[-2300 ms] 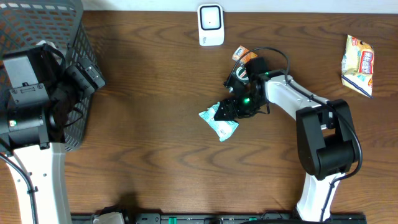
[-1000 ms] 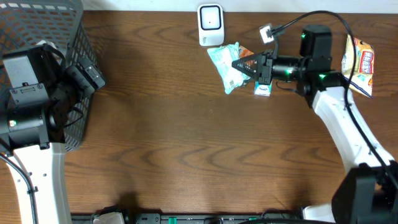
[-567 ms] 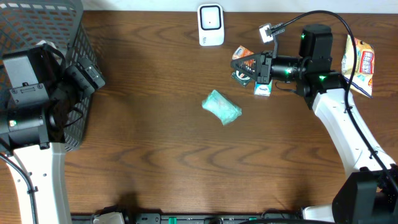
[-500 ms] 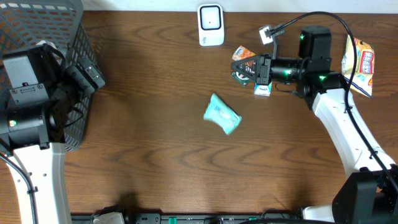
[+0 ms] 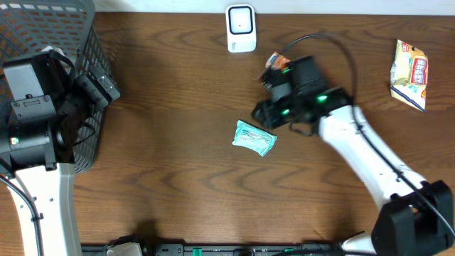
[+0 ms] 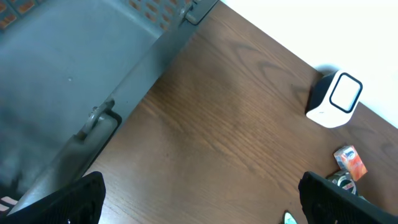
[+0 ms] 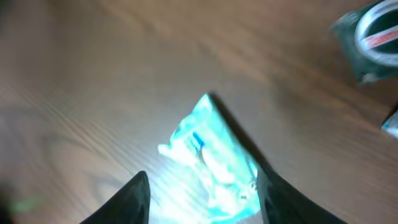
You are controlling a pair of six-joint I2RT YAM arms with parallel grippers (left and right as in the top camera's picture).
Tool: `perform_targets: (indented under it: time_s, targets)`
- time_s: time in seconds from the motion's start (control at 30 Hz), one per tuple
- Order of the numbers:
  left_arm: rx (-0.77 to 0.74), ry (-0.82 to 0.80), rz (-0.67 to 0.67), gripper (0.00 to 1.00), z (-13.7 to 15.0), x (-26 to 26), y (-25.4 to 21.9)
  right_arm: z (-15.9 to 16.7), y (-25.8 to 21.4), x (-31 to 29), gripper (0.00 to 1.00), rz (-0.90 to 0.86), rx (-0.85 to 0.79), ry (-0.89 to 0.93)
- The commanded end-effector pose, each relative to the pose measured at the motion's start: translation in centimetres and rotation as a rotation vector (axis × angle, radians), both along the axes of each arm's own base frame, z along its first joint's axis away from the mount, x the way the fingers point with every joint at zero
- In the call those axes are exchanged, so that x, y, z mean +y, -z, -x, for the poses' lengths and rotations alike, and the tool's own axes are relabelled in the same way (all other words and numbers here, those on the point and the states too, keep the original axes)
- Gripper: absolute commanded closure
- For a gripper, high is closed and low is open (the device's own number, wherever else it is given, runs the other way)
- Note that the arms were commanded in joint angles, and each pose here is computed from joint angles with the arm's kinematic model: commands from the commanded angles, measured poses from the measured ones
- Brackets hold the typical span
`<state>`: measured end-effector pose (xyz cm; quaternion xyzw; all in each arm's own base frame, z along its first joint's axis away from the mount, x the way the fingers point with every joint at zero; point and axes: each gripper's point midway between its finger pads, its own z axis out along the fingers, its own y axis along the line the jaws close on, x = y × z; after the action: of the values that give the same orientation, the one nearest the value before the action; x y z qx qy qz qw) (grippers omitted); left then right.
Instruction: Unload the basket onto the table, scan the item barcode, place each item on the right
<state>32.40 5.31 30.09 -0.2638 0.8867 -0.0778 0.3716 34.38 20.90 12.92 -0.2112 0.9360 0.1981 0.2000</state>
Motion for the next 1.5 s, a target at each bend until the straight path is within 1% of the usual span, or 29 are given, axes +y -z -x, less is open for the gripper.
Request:
perform_targets:
  time_s: [0.0,0.07,0.1,0.17,0.37,0.53,0.67,0.73,1.0,1.1,1.17,1.2,1.3,1.37,1.47]
  targets:
    - [0.004,-0.002,-0.016,0.02,0.1,0.3,0.0,1.8,2.5,0.2,0.49,0.290,-0.056,-0.075]
    - [0.004,-0.002,-0.016,0.02,0.1,0.3,0.0,3.1,3.3,0.5,0.47,0.392,-0.065,-0.109]
    - [0.004,-0.002,-0.016,0.02,0.1,0.3,0.0,3.8,3.8,0.7,0.43,0.460,-0.077,-0.133]
    - [0.004,-0.002,-0.016,0.02,0.1,0.3,0.0,4.6,4.7,1.1,0.41,0.562,-0.103,-0.169]
    - [0.004,-0.002,-0.016,0.02,0.1,0.3,0.0,5.2,8.2,2.0,0.41,0.768,-0.159,-0.237]
    - [0.004,-0.002,-0.016,0.02,0.1,0.3,0.0,4.2,11.2,0.8,0.41,0.942,-0.197,-0.217]
    - [0.004,-0.002,-0.016,0.02,0.1,0.3,0.0,2.7,10.9,-1.0,0.41,1.086,-0.277,-0.152]
    - [0.004,-0.002,-0.016,0.02,0.1,0.3,0.0,2.6,10.9,-0.9,0.41,1.079,-0.284,-0.147]
    - [0.004,-0.002,-0.016,0.02,0.1,0.3,0.0,2.3,12.0,-0.2,0.46,0.997,-0.240,-0.168]
    - [0.004,-0.002,-0.016,0.02,0.1,0.3,0.0,2.2,13.1,0.5,0.46,0.946,-0.200,-0.265]
    - [0.004,-0.002,-0.016,0.02,0.1,0.3,0.0,1.8,13.6,0.2,0.45,0.938,-0.185,-0.293]
    - [0.004,-0.002,-0.016,0.02,0.1,0.3,0.0,1.1,13.8,-0.6,0.45,0.947,-0.179,-0.295]
    - [0.004,-0.002,-0.016,0.02,0.1,0.3,0.0,-0.2,13.8,-1.7,0.45,0.926,-0.170,-0.251]
    - [0.004,-0.002,-0.016,0.02,0.1,0.3,0.0,-0.2,14.3,-1.8,0.50,0.876,-0.134,-0.244]
    - [0.004,-0.002,-0.016,0.02,0.1,0.3,0.0,0.7,15.4,-1.3,0.69,0.745,-0.037,-0.262]
